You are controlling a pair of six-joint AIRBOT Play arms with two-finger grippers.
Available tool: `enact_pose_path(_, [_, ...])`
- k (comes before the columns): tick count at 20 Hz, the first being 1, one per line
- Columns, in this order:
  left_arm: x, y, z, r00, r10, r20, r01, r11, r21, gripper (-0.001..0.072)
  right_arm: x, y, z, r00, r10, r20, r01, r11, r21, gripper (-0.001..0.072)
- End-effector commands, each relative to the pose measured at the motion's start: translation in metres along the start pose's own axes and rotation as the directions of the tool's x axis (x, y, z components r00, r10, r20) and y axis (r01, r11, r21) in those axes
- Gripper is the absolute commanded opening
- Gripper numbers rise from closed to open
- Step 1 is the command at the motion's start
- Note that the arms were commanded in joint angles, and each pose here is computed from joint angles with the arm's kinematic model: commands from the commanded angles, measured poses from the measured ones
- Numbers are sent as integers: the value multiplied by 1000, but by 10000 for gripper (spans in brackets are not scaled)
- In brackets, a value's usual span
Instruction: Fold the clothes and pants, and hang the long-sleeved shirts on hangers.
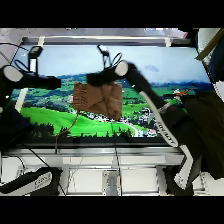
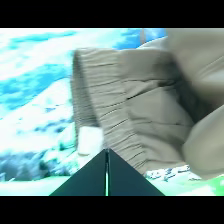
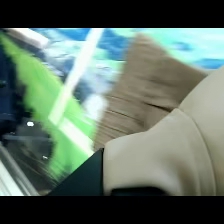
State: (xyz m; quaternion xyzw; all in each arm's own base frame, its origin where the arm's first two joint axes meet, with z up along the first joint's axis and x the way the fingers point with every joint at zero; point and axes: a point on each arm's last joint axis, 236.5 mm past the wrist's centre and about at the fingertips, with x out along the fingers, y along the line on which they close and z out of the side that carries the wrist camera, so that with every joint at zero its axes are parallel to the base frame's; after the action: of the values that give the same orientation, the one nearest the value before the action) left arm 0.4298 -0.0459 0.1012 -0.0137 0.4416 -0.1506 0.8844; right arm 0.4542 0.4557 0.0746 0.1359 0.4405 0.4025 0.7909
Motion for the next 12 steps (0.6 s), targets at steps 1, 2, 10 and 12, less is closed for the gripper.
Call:
enact_pose_path(1, [-19, 11, -7, 1000, 20, -13, -20, 1000, -20, 27, 43, 45, 7, 986, 62, 154, -55, 997, -49, 327])
enact_pose_path(2, [-18, 10, -11, 1000, 12, -29, -13, 1000, -19, 27, 45, 58, 15, 975, 81, 208, -72, 996, -51, 493])
enact_pose_path(10, [-19, 3, -23, 997, -17, -81, 15, 1000, -25, 26, -72, -35, 23, 973, -231, -4, 218, 923, -318, 438])
enact_pose_path(12, [-19, 3, -24, 997, -17, -82, 15, 1000, -25, 27, -139, -118, -7, 901, -390, -190, 348, 911, -221, 438])
